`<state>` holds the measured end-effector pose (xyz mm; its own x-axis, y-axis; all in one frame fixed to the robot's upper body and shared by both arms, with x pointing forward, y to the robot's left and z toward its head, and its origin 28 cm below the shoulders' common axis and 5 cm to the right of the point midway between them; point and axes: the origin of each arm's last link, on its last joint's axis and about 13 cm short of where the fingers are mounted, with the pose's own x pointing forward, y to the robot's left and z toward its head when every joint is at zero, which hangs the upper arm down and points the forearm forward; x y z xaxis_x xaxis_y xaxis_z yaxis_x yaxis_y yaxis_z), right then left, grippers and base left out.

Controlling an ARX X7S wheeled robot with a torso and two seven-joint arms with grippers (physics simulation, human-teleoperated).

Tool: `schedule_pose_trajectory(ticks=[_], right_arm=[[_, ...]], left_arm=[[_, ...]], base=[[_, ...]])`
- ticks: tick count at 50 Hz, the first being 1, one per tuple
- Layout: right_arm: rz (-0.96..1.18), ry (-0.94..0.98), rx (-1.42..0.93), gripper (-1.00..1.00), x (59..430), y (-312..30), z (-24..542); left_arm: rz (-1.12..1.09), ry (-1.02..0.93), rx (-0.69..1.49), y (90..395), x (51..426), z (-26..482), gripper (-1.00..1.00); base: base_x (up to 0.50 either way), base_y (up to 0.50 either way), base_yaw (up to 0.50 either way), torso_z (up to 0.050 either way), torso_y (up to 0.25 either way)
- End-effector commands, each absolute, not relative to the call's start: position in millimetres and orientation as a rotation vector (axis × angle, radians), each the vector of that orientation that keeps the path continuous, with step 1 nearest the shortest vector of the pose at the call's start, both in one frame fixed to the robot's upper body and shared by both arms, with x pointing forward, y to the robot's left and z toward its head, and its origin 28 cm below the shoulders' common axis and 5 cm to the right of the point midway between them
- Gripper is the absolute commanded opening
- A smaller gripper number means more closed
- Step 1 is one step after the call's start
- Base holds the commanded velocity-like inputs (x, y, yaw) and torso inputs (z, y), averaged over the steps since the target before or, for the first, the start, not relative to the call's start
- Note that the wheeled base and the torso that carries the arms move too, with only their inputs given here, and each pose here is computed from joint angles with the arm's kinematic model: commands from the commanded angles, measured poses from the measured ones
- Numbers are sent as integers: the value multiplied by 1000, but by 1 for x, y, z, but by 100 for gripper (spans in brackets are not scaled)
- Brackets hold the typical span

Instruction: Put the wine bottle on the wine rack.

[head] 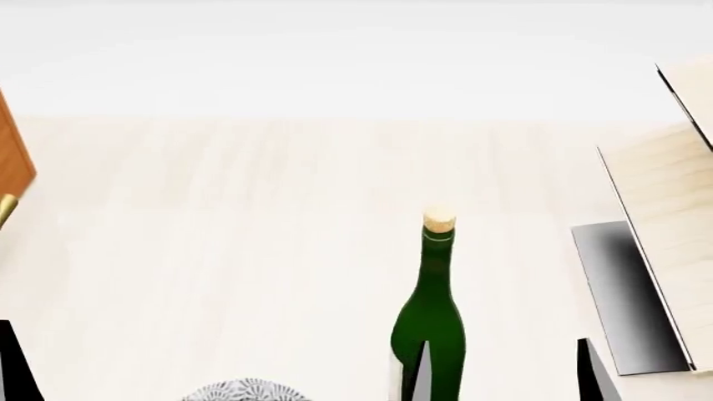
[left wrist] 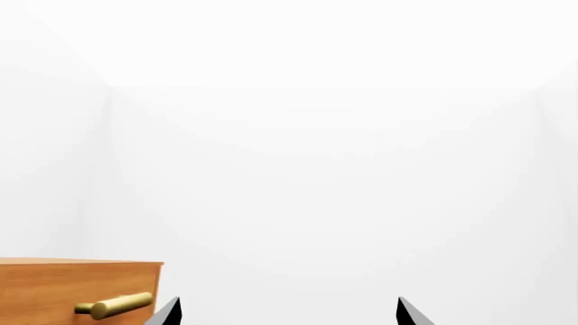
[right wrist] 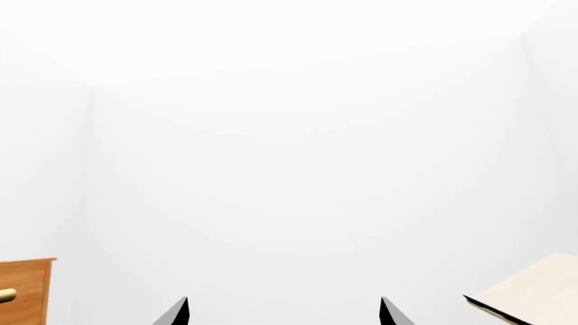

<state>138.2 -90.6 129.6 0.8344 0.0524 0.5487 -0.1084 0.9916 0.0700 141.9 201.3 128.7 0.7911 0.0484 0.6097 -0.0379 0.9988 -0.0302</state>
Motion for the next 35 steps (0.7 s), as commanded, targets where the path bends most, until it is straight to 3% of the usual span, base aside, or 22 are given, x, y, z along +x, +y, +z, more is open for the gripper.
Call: schedule_pose_trajectory(ticks=[1, 35], right_arm=[[85, -576, 102, 100, 139, -91, 130], [94, -569, 104, 100, 138, -90, 129]], left_arm=[[47, -656, -17, 201, 142, 129, 100], [48, -657, -17, 201, 142, 129, 100]], base=[[0, -82, 0, 0, 0], [0, -83, 0, 0, 0]])
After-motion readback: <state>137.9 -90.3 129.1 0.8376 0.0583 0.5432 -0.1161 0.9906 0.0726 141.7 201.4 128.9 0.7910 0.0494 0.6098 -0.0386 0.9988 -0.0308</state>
